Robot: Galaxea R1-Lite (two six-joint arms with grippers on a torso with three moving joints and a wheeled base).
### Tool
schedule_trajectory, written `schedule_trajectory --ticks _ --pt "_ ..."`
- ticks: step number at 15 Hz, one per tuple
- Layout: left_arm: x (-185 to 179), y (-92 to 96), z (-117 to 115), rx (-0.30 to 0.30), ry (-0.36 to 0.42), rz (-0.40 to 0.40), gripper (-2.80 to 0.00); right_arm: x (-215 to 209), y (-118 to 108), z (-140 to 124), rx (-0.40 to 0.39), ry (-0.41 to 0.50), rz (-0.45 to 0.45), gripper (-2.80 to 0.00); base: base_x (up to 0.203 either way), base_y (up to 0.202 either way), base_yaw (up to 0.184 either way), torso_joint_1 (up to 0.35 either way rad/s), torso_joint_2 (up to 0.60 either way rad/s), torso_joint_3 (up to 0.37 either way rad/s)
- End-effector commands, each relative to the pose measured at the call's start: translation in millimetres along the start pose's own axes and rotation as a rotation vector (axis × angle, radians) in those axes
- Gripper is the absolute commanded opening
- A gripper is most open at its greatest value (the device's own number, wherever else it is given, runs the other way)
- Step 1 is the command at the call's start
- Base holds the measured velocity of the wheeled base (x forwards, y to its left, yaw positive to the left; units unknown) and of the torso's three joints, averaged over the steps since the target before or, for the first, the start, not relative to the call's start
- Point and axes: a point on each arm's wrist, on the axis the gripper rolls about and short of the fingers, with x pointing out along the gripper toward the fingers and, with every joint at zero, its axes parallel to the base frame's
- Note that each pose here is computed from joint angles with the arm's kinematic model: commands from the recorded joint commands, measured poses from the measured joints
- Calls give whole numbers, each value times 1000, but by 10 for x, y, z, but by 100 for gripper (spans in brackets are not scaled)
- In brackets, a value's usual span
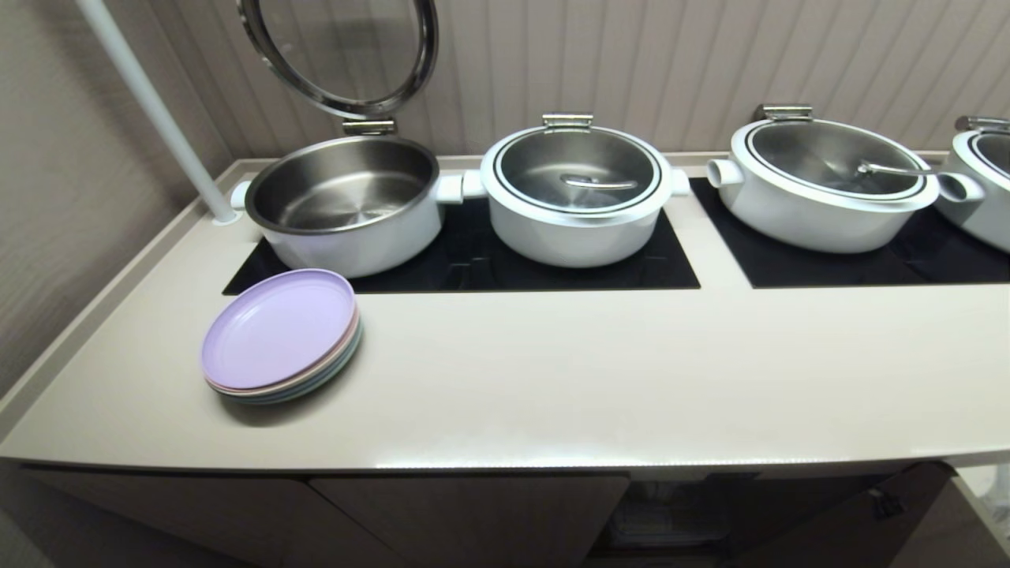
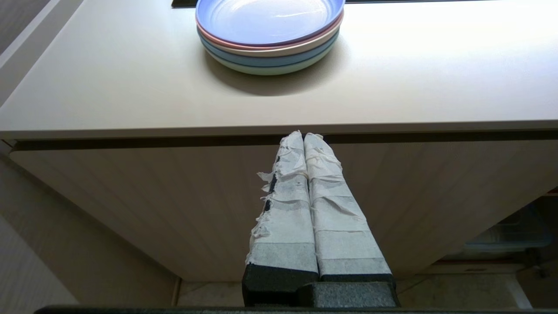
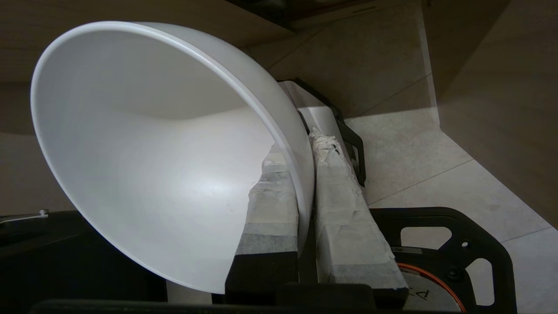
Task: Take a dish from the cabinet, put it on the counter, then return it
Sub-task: Put it back into the cabinet
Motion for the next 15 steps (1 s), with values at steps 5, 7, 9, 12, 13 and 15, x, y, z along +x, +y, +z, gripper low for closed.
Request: schedule_trajectory --ticks 5,7,9,12,13,15 --pt "0 0 0 0 -1 0 -280 0 1 6 -14 -1 -2 -280 0 0 0 0 0 0" --pt "0 0 0 0 -1 0 -280 3 1 4 -8 5 -4 -280 0 0 0 0 0 0" --pt "0 0 0 0 -1 0 -280 1 1 7 -8 0 -3 -280 0 0 0 0 0 0" --pt "0 0 0 0 -1 0 -280 2 0 7 -6 2 -7 -280 0 0 0 0 0 0" --pt "0 0 0 0 -1 0 -280 1 0 7 -7 -1 -5 -280 0 0 0 0 0 0" --pt "0 0 0 0 -1 0 -280 -1 2 11 -9 -2 -4 -280 0 0 0 0 0 0"
